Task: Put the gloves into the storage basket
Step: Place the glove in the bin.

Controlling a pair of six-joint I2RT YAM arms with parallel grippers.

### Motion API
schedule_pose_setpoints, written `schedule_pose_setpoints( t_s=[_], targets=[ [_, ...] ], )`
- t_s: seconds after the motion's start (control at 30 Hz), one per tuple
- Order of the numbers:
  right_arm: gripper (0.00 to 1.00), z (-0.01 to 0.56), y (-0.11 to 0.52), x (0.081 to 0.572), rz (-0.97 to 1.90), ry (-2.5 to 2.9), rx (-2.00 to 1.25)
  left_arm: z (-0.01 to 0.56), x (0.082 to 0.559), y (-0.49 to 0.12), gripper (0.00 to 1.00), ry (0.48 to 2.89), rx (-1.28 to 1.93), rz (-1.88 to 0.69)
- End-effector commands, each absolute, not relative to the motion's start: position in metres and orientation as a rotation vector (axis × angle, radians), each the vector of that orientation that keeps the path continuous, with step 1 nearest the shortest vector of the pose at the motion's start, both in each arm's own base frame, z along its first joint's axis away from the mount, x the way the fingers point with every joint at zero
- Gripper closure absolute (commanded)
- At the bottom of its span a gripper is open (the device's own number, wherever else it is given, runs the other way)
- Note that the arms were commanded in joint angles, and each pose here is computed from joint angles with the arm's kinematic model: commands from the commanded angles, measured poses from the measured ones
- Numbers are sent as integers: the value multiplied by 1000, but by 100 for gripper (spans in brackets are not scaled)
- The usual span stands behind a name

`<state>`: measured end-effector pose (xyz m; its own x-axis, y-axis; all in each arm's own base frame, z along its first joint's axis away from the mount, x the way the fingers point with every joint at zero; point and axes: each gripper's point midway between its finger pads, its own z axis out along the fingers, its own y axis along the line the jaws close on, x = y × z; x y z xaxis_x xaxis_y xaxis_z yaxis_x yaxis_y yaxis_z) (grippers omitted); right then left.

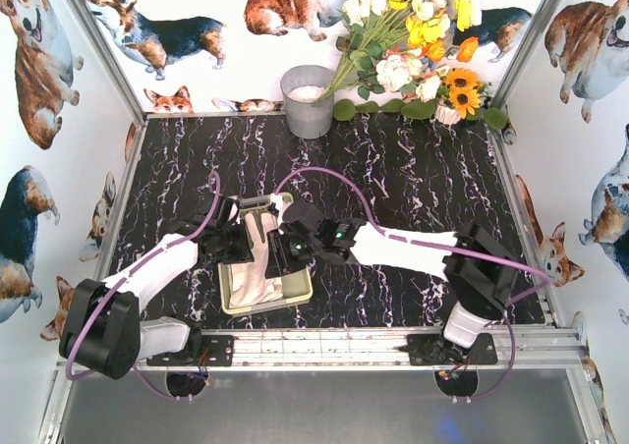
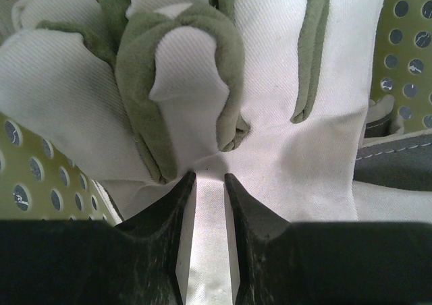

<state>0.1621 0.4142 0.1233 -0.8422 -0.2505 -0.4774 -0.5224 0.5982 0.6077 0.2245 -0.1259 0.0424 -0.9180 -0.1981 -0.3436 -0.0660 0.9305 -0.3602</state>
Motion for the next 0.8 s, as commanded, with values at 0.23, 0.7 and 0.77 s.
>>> schedule_pose_setpoints(
  t_s=[0.23,0.7,0.77],
  targets=[
    [90,83,428,156,1095,2617,-678,48,233,-120,80,2680,-202,-445],
    [82,85,419,160,970,2591,-794,95,249,-128,69,2563,-185,-518],
    [76,109,417,162,983,2527,-796,133,260,-132,61,2469,-159,-546]
  ],
)
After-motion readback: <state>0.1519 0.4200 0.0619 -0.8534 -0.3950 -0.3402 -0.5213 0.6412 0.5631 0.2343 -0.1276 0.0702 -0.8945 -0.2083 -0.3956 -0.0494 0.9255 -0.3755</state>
